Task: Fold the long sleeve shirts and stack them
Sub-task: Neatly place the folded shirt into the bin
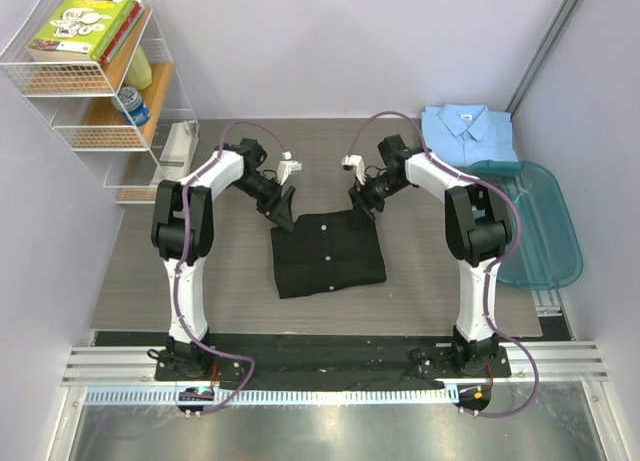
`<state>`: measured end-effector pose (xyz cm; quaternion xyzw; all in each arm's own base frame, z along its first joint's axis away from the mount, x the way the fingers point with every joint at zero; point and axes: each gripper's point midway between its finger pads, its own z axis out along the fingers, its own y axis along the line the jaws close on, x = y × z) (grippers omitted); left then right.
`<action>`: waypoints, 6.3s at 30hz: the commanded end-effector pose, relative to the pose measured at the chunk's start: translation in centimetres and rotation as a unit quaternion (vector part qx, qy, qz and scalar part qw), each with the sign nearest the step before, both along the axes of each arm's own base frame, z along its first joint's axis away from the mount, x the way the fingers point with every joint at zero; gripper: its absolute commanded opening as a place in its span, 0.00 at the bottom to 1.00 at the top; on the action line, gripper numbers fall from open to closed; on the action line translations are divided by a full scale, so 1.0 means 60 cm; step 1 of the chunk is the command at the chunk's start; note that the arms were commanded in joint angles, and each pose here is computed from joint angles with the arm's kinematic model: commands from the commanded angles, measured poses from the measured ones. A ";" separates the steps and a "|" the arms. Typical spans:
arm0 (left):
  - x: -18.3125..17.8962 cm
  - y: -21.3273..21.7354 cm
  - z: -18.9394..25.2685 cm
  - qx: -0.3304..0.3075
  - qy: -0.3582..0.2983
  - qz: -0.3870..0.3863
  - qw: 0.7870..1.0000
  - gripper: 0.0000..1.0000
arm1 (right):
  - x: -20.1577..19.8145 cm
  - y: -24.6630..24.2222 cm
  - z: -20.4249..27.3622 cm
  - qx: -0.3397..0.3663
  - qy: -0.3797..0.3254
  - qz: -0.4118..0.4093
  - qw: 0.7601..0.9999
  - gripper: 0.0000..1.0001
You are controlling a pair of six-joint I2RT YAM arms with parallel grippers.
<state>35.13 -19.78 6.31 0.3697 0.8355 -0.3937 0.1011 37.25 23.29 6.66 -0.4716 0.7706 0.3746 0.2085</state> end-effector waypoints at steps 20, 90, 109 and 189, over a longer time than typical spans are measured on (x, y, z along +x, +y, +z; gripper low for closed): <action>0.062 0.014 -0.021 0.019 0.050 0.014 0.998 0.01 | 0.039 -0.029 -0.053 -0.028 0.146 0.017 0.989 0.09; 0.076 -0.122 -0.028 0.052 -0.132 -0.061 0.988 0.66 | -0.074 -0.117 -0.069 -0.001 0.254 -0.358 0.898 0.34; 0.002 -0.098 0.077 -0.016 -0.119 -0.077 0.990 0.74 | -0.128 -0.052 -0.042 0.027 0.259 -0.266 0.928 0.34; 0.099 -0.242 0.040 -0.099 -0.125 -0.022 0.987 0.00 | -0.219 -0.062 -0.057 -0.007 0.300 -0.210 0.930 0.01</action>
